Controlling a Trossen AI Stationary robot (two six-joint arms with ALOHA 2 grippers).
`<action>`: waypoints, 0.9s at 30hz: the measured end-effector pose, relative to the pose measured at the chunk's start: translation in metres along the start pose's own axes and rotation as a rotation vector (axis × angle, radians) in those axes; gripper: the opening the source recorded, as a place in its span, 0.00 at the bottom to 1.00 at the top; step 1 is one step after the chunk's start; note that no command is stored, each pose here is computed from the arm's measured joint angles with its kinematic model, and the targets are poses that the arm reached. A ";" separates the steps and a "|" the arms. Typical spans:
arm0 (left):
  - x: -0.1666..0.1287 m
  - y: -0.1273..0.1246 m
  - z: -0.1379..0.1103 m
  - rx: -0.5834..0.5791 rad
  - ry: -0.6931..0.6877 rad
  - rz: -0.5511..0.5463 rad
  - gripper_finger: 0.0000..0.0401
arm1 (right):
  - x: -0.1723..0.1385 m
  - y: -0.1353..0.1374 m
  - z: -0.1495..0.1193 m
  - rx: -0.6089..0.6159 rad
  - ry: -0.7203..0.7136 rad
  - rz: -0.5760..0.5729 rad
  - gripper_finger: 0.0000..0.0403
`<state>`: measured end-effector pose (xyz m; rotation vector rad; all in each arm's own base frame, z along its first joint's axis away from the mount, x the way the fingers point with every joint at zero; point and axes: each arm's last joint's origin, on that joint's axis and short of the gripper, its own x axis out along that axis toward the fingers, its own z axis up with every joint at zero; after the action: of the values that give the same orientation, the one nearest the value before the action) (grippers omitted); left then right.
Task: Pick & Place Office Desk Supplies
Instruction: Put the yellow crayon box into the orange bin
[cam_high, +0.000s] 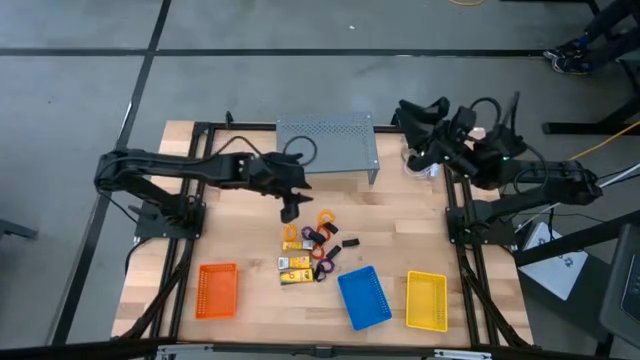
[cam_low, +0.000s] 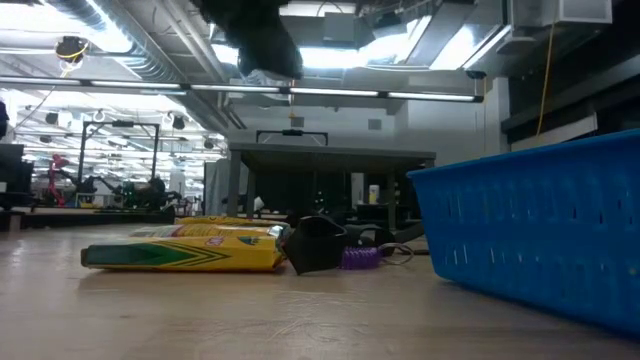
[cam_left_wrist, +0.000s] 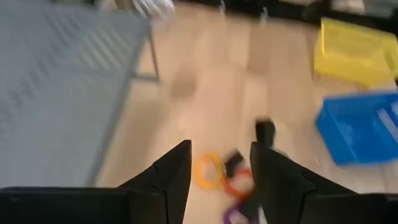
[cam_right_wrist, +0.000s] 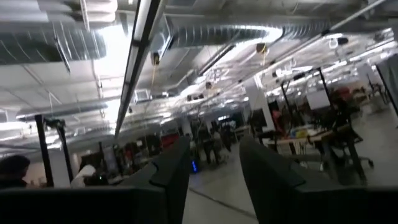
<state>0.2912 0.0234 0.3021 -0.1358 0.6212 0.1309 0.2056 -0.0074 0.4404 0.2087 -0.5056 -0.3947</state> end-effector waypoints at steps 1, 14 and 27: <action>0.005 -0.002 -0.003 0.000 0.031 -0.027 0.40 | 0.001 0.000 -0.001 -0.002 0.017 -0.003 0.36; 0.042 -0.052 -0.047 0.179 0.364 -0.239 0.47 | 0.003 0.002 -0.013 0.105 0.133 -0.022 0.36; 0.093 -0.061 -0.082 0.077 0.539 -0.160 0.55 | 0.002 0.001 -0.022 0.107 0.231 -0.009 0.36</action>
<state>0.3295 -0.0423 0.1868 -0.1462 1.1480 -0.0896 0.2187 -0.0052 0.4221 0.3554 -0.2982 -0.3474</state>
